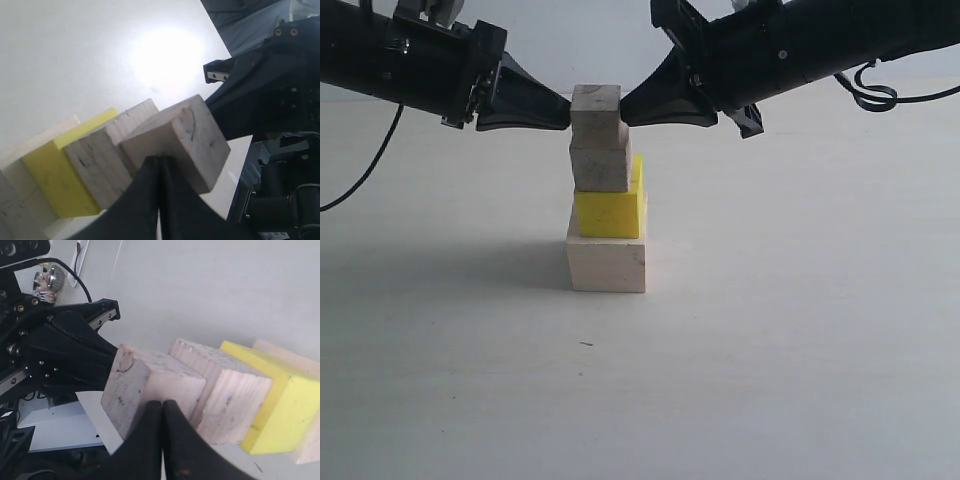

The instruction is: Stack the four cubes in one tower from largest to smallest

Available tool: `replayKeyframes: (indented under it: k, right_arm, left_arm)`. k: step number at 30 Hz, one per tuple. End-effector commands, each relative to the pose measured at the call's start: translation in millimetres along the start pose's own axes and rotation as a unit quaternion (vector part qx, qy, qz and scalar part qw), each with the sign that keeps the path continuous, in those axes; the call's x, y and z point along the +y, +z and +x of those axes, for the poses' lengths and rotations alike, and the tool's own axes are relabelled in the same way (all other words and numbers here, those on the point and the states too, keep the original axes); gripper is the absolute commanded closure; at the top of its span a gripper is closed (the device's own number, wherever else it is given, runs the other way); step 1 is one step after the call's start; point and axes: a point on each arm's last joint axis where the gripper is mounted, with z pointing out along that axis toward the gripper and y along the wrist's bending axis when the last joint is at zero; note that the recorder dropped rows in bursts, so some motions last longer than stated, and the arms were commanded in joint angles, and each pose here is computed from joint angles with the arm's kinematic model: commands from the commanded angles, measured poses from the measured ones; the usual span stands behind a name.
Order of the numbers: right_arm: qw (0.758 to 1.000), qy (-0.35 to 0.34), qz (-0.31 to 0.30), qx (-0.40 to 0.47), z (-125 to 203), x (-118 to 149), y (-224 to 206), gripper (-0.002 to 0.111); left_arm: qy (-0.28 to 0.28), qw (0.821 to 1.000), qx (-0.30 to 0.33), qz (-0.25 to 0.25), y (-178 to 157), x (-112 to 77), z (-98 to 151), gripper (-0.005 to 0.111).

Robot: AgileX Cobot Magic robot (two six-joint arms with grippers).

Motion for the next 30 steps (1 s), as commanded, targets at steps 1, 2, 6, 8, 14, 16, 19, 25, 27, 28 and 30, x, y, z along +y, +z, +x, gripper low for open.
replayKeyframes:
  k: [1, 2, 6, 8, 14, 16, 19, 25, 27, 28, 30]
  right_arm:
    - [1.0, -0.01, -0.001, -0.005, -1.7, 5.3, -2.7, 0.108]
    - [1.0, -0.01, -0.001, -0.005, -1.7, 5.3, -2.7, 0.108]
    - [1.0, -0.01, 0.001, -0.007, -2.1, 5.0, -2.7, 0.108]
    - [1.0, -0.01, 0.002, -0.008, -2.4, 4.8, -2.7, 0.108]
    - [1.0, -0.01, 0.005, -0.011, -2.9, 4.4, -2.7, 0.108]
    - [1.0, -0.01, 0.005, -0.011, -2.9, 4.4, -2.7, 0.108]
    - [1.0, -0.01, 0.007, -0.014, -3.4, 4.0, -2.7, 0.108]
    - [0.999, -0.008, 0.022, -0.035, -7.9, -0.3, -5.2, 0.108]
    - [0.998, 0.002, 0.034, -0.051, -11.7, -5.9, -9.5, 0.108]
    - [0.997, 0.007, 0.05, -0.061, -13.9, -10.1, -11.9, 0.108]
    - [0.995, 0.011, 0.075, -0.071, -16.0, -15.5, -13.8, 0.108]
  left_arm:
    - [0.004, 1.0, -0.004, -0.002, 0.8, -3.2, -2.6, 0.107]
    - [0.004, 1.0, -0.004, -0.002, 0.8, -3.2, -2.6, 0.107]
    - [0.004, 1.0, -0.004, -0.003, 0.8, -3.0, -2.7, 0.107]
    - [0.004, 1.0, -0.006, -0.005, 0.8, -2.6, -3.0, 0.107]
    - [0.003, 1.0, -0.009, -0.007, 0.8, -2.2, -3.6, 0.107]
    - [0.003, 1.0, -0.012, -0.01, 0.8, -1.8, -4.1, 0.107]
    - [0.003, 1.0, -0.012, -0.009, 0.8, -1.9, -4.2, 0.107]
    - [-0.006, 0.999, -0.028, -0.024, -14.0, 9.9, -6.6, 0.107]
    - [-0.011, 0.999, -0.032, -0.029, -21.9, 15.4, -7.0, 0.107]
    - [-0.015, 0.999, -0.032, -0.029, -22.6, 16.9, -5.5, 0.107]
    - [-0.018, 0.999, -0.027, -0.028, -20.5, 18.2, -2.1, 0.107]
